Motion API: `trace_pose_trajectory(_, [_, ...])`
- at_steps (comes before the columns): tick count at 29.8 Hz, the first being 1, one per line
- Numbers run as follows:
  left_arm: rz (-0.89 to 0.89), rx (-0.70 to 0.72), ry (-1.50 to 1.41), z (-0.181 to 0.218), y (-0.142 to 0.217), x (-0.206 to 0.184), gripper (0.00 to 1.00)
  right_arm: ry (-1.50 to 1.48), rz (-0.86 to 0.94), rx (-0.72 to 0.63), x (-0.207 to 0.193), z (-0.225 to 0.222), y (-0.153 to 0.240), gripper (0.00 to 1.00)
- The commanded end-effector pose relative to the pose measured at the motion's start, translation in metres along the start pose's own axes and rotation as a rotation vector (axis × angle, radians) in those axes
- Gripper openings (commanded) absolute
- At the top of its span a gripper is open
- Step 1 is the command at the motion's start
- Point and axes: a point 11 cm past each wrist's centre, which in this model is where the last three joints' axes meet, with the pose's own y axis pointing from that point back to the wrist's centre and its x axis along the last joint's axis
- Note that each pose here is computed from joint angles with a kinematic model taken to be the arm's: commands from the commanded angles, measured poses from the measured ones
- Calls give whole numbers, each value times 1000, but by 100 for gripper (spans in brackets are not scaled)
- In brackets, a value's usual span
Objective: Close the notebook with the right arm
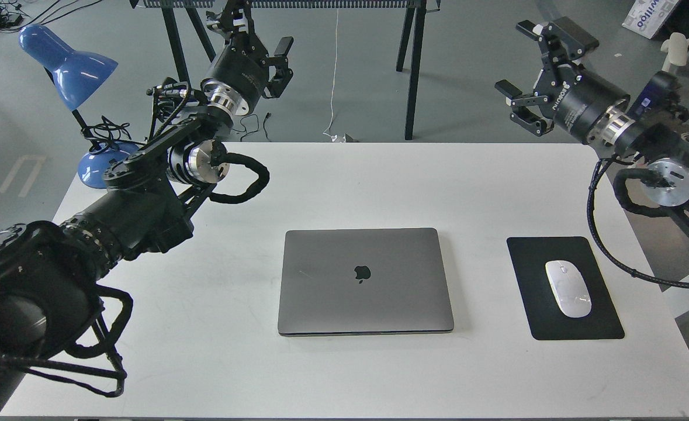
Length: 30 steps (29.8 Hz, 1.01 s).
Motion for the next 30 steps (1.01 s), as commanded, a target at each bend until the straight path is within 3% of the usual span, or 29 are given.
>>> trace_pose_trajectory(1, [0,0,0,0,0,0,100,-91,37,74,9,-10,19,100])
trace_pose_trajectory(7, [0,0,0,0,0,0,100,-160,141,168,23,-14,37,100])
trace_pose_trajectory(12, [0,0,0,0,0,0,100,-226,208,217,18,-9,25,100])
trace_pose_trajectory(21, [0,0,0,0,0,0,100,-374,154,238,-23,23,-10,100])
trace_pose_trajectory(30, [0,0,0,0,0,0,100,-414,160,240,-19,34,-25,100])
